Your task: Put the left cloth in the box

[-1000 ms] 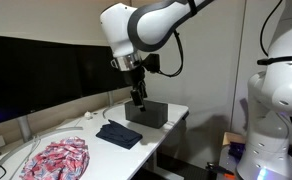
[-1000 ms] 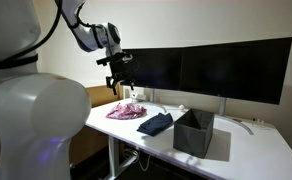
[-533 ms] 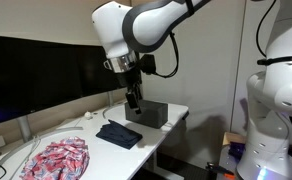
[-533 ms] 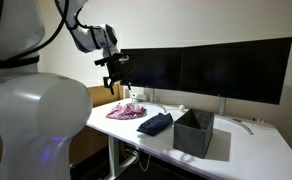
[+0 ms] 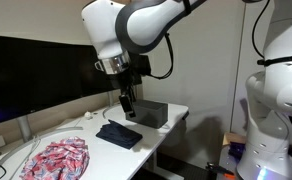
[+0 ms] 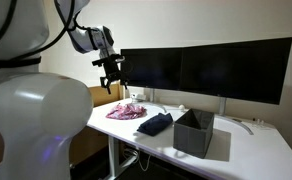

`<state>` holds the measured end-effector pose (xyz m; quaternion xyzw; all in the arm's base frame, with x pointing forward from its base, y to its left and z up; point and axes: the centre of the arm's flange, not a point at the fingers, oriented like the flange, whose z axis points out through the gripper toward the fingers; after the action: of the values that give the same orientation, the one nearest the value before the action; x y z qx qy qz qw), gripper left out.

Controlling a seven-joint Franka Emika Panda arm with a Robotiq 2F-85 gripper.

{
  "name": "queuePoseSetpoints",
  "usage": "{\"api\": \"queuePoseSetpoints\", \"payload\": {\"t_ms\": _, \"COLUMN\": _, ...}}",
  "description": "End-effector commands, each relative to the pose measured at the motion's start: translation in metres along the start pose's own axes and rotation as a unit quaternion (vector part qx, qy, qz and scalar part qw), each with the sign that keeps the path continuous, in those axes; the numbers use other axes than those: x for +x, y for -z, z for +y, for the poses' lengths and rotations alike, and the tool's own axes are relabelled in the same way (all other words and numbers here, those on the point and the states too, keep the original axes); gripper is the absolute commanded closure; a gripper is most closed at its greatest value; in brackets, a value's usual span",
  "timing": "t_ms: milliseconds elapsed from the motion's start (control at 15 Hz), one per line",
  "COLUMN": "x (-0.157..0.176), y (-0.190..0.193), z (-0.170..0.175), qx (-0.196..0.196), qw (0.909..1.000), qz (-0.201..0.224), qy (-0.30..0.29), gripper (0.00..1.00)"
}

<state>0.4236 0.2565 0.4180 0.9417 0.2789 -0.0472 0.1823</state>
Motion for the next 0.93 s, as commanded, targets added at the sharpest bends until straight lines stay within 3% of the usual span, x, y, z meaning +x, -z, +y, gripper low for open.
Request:
{"api": "queuePoseSetpoints", "payload": {"t_ms": 0, "x": 0.021, "y": 0.001, "z": -0.006, "qx": 0.001, "qw": 1.0000, "qz": -0.001, "qy": 0.004, "gripper": 0.00}}
{"api": "queuePoseSetpoints", "payload": {"t_ms": 600, "x": 0.072, "y": 0.005, "z": -0.008, "qx": 0.019, "qw": 0.9998, "qz": 0.001, "qy": 0.000, "gripper": 0.00}}
{"api": "queuePoseSetpoints", "payload": {"t_ms": 867, "x": 0.092, "y": 0.005, "z": -0.020, "qx": 0.032, "qw": 0.9989, "qz": 0.018, "qy": -0.029, "gripper": 0.00}}
